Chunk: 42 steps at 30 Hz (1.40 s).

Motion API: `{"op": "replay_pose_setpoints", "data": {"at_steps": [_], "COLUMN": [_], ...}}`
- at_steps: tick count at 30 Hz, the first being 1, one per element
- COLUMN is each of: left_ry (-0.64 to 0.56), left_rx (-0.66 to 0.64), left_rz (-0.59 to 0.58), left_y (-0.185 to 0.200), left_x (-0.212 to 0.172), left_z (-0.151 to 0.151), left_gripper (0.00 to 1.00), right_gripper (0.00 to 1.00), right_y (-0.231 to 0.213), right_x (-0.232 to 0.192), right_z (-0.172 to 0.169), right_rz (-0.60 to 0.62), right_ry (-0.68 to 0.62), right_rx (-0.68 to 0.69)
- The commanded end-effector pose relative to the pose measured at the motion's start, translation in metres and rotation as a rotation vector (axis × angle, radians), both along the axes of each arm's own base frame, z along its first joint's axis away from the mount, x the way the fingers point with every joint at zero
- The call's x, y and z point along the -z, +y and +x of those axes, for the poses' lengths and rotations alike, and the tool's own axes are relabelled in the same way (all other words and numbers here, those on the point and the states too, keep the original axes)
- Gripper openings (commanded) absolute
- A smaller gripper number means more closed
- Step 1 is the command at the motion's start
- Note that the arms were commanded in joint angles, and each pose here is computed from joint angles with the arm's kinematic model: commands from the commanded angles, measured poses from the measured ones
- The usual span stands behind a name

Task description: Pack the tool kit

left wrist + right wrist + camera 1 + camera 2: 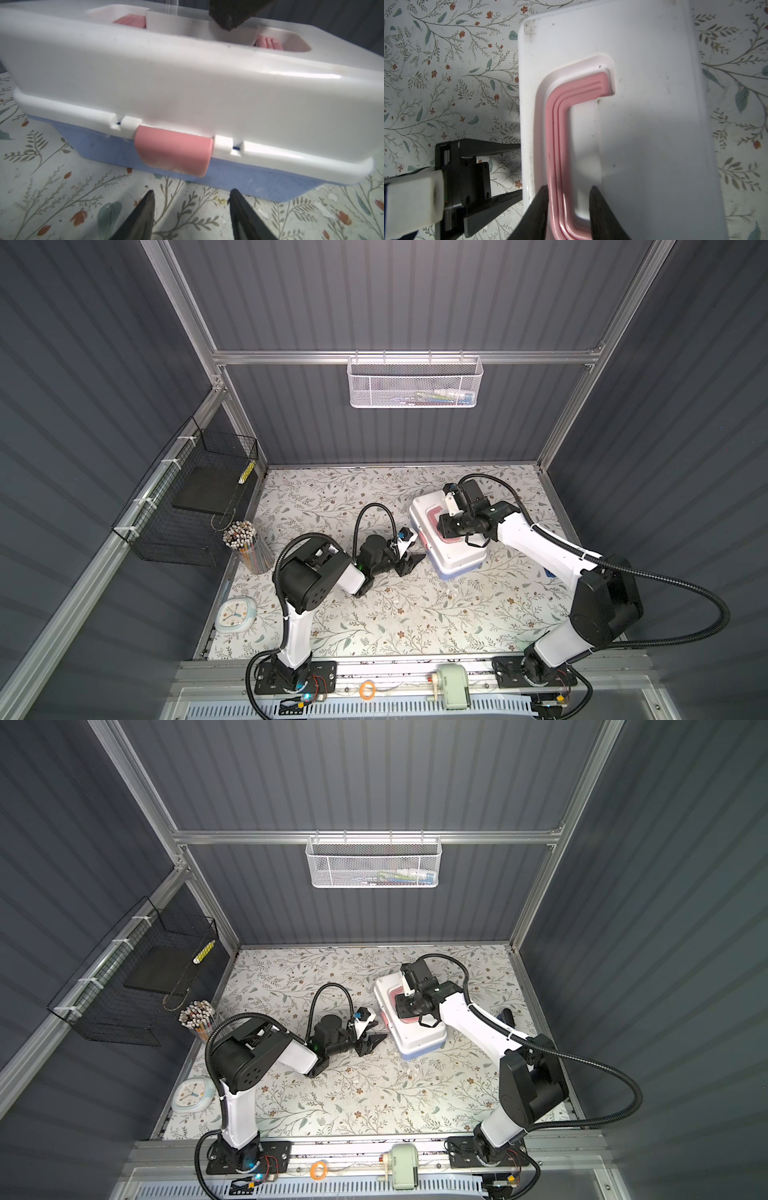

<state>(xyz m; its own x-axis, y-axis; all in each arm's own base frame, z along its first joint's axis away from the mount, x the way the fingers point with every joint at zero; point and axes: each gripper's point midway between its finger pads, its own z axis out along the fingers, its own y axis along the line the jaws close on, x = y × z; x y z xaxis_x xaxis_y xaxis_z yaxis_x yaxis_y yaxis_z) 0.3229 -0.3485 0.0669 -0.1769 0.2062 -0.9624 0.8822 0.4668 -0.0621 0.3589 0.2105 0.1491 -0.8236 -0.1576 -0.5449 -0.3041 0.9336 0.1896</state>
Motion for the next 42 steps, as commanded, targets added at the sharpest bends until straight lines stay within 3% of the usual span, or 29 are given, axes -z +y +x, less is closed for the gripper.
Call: {"op": "replay_pose_setpoints", "data": {"at_steps": [1,16,29,42], "left_ry": [-0.052,-0.081,-0.059,-0.063], "left_rx": [-0.017,-0.051,-0.044,-0.027], "left_rz": [-0.013,-0.02,-0.026,-0.005], "left_y": [-0.002,-0.003,-0.009,-0.018], "left_x": [-0.003,-0.003,-0.007,-0.009], "left_z": [0.008,0.018,0.022,0.018], "left_gripper": [0.58,0.51,0.6,0.6], "right_gripper": [0.36,0.35,0.36,0.5], "right_y": [-0.005,-0.005,-0.014,0.0], "right_x": [0.003,0.007,0.014,0.005], "right_z": [-0.005,-0.005,-0.007,-0.009], "right_rz": [-0.003,-0.003,-0.046,0.017], "right_ry": [0.021,0.044,0.061,0.051], "right_rx": [0.007,0.008,0.021,-0.039]}}
